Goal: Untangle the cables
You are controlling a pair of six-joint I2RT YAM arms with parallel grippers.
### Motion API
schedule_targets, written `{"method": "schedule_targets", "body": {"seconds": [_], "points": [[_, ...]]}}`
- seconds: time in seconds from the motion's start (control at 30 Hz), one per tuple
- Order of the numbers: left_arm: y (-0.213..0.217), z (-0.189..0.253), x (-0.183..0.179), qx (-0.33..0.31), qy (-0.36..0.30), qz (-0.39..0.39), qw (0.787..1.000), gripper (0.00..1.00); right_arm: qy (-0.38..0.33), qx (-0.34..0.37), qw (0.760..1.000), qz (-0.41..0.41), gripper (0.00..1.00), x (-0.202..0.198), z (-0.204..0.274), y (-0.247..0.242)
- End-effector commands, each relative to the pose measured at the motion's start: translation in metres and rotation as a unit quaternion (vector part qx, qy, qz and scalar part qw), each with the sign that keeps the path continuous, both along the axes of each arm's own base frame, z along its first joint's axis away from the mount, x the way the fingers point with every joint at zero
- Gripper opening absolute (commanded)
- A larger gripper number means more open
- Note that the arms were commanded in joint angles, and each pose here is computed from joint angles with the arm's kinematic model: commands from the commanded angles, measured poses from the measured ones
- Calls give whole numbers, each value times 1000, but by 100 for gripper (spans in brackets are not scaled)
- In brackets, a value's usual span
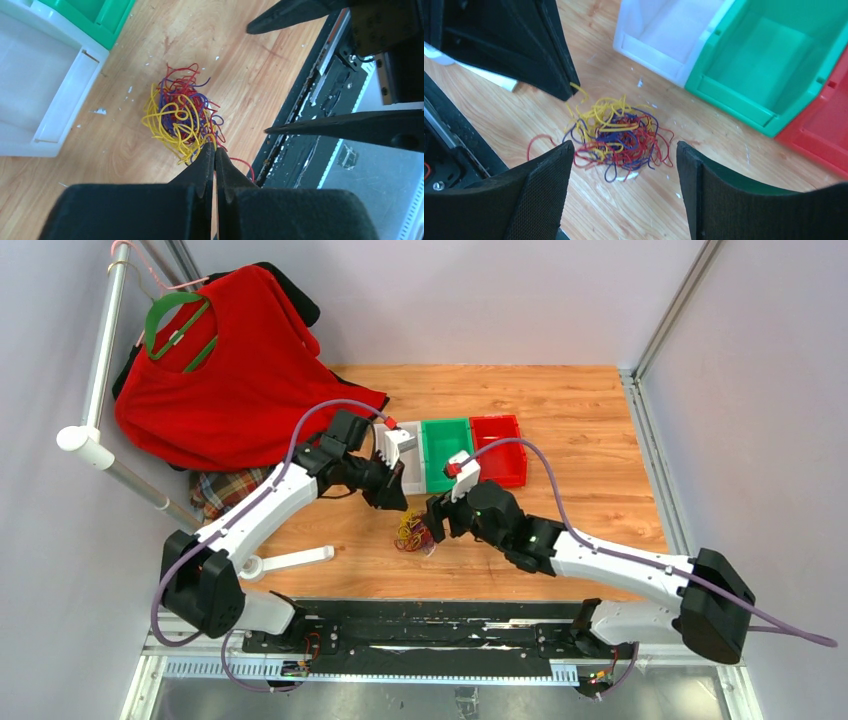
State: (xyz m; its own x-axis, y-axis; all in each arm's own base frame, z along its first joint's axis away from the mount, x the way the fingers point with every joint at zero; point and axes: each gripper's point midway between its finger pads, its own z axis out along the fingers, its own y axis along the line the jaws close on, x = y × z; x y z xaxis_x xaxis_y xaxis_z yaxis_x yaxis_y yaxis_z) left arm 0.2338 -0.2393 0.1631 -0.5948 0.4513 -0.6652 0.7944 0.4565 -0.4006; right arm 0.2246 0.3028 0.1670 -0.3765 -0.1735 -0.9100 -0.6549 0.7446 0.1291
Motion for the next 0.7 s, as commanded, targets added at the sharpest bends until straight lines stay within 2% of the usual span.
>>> {"method": "schedule_targets", "body": {"seconds": [0.0, 0.23, 0.5, 0.67], "points": [[0, 20, -11, -11, 20, 21, 1000, 1, -31, 68, 997, -1, 74, 9, 38, 30], [-2, 36, -20, -30, 38, 23, 999, 1, -26, 76, 997, 16, 73, 7, 39, 54], [-7, 68, -31, -63, 36, 0, 997, 1, -28, 72, 997, -1, 71, 14, 31, 52], [-10, 84, -41, -85, 42, -15, 995, 1, -42, 96, 994, -16, 70, 17, 35, 49]]}}
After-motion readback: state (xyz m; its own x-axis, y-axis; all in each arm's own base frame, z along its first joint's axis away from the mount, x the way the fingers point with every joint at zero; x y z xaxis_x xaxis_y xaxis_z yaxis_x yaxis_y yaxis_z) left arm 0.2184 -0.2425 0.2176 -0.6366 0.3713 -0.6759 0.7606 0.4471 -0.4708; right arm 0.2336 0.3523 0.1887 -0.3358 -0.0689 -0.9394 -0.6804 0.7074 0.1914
